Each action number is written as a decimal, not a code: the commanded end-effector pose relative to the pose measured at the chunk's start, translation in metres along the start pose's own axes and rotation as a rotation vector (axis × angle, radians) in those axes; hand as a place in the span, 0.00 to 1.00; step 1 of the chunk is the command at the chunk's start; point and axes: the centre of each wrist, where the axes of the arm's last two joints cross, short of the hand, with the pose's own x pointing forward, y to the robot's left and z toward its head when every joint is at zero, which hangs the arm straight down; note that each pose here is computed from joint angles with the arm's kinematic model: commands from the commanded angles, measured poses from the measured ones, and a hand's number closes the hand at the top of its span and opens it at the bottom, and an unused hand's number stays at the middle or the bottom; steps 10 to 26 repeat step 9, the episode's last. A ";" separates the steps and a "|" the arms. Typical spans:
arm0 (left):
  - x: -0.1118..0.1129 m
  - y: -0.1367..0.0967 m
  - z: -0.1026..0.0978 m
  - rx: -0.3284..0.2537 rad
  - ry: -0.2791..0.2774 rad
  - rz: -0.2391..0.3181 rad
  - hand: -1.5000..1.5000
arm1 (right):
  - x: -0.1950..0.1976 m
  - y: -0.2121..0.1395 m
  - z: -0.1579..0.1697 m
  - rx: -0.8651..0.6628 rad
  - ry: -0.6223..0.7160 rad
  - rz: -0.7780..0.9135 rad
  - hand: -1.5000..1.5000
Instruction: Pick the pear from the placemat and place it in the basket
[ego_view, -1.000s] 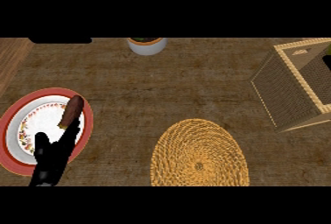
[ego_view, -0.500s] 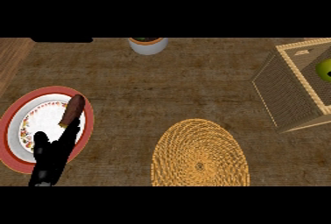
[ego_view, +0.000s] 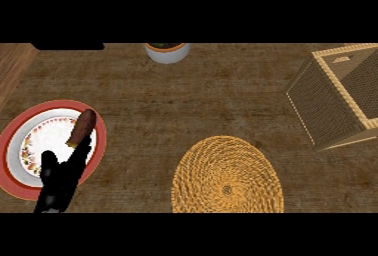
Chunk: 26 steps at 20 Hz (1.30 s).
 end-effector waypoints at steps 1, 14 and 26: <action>-0.012 -0.002 0.009 -0.033 0.083 0.020 0.50 | -0.009 -0.037 -0.001 -0.052 0.020 -0.073 0.00; -0.016 0.006 -0.011 0.004 0.095 0.023 0.50 | -0.052 -0.111 0.025 -0.156 0.141 -0.113 0.00; -0.016 0.006 -0.011 0.004 0.095 0.023 0.50 | -0.052 -0.111 0.025 -0.156 0.141 -0.113 0.00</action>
